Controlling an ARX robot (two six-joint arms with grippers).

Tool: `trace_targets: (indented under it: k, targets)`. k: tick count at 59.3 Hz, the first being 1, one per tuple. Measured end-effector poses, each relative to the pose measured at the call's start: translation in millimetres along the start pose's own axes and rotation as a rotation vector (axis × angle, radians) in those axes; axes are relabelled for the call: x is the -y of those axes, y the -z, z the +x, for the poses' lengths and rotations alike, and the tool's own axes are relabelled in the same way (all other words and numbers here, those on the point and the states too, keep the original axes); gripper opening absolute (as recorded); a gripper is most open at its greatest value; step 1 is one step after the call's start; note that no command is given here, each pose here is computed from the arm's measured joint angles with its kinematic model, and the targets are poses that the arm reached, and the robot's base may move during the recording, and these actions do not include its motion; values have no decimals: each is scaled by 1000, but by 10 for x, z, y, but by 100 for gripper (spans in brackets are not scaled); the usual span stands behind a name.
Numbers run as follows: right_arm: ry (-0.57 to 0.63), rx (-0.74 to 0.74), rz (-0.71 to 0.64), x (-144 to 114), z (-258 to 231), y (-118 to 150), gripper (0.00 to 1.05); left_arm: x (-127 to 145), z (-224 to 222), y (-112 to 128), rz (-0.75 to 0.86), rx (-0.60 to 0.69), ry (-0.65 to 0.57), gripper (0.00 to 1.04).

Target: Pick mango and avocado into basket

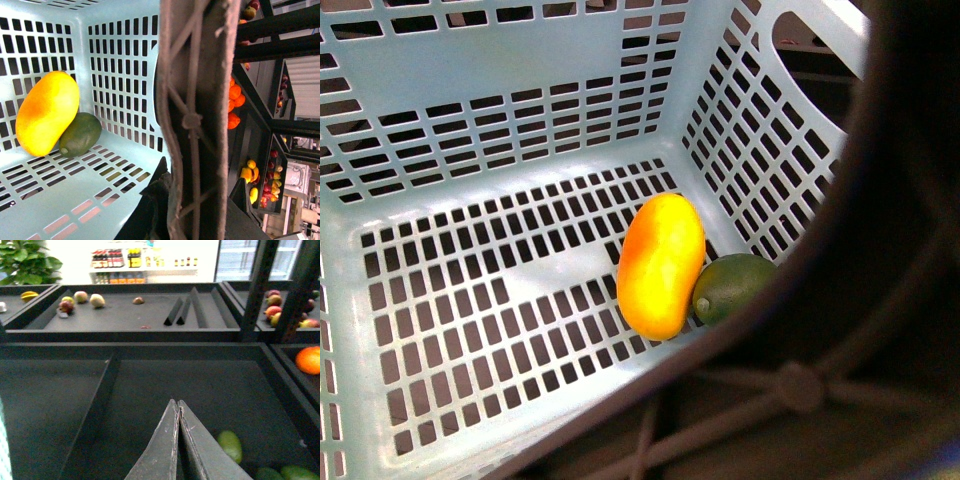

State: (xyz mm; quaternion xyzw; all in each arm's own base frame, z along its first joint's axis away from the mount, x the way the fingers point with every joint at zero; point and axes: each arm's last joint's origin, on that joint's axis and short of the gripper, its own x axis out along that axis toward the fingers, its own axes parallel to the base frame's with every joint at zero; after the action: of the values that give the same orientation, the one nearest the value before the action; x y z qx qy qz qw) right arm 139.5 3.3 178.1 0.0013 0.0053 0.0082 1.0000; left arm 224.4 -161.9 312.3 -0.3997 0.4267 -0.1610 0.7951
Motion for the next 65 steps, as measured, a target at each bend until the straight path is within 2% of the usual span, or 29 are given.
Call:
trace_targets:
  k: [16, 65]
  targets:
    - [15, 14, 0, 28, -99, 81, 2, 0, 0, 0, 0, 0, 0, 7]
    - [13, 28, 0, 25, -303, 63, 2, 0, 0, 0, 0, 0, 0, 7]
